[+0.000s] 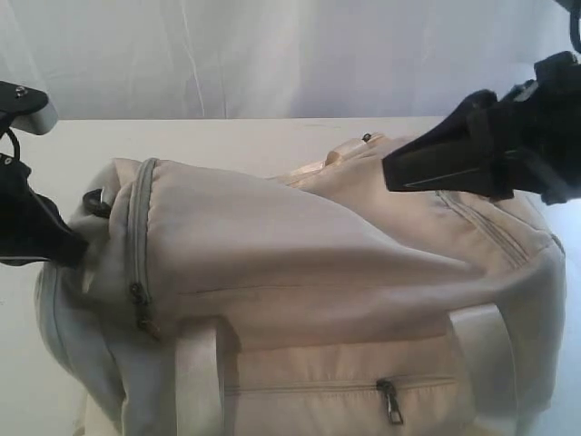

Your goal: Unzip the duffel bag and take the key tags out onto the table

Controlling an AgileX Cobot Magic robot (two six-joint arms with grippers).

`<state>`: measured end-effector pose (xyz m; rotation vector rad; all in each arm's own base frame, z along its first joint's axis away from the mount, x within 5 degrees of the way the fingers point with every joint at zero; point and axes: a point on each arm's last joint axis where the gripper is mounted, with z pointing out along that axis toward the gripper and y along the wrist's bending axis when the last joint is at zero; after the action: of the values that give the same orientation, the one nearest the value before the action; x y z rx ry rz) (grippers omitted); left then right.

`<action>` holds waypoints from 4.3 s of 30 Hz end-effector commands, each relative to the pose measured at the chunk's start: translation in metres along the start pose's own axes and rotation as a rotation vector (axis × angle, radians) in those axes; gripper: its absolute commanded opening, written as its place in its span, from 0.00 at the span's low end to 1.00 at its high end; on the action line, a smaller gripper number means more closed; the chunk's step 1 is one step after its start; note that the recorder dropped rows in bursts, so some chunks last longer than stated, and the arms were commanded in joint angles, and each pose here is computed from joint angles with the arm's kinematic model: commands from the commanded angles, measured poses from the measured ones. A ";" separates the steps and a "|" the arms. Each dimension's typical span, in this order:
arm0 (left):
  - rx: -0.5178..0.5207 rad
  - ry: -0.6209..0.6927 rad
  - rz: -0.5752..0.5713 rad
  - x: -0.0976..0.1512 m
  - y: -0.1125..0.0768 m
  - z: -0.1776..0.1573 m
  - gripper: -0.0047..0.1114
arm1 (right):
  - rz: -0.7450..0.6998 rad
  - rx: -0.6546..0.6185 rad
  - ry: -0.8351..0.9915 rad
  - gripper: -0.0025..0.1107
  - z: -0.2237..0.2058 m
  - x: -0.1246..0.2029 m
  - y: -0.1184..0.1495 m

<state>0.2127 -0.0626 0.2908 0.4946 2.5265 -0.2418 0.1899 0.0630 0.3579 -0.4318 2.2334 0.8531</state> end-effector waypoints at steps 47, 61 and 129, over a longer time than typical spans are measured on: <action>0.163 0.020 0.035 -0.004 -0.015 -0.009 0.04 | -0.865 -0.014 0.142 0.53 0.235 0.070 0.057; 0.163 0.020 0.035 -0.004 -0.015 -0.009 0.04 | -0.826 -0.030 0.152 0.28 0.236 0.071 0.058; 0.163 0.022 0.038 -0.004 -0.015 -0.009 0.04 | -0.599 0.006 0.185 0.43 0.253 0.076 0.051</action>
<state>0.2105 -0.0733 0.2996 0.6071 2.5037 -0.3797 0.2323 0.2681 0.1890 -1.1642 2.0832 0.5072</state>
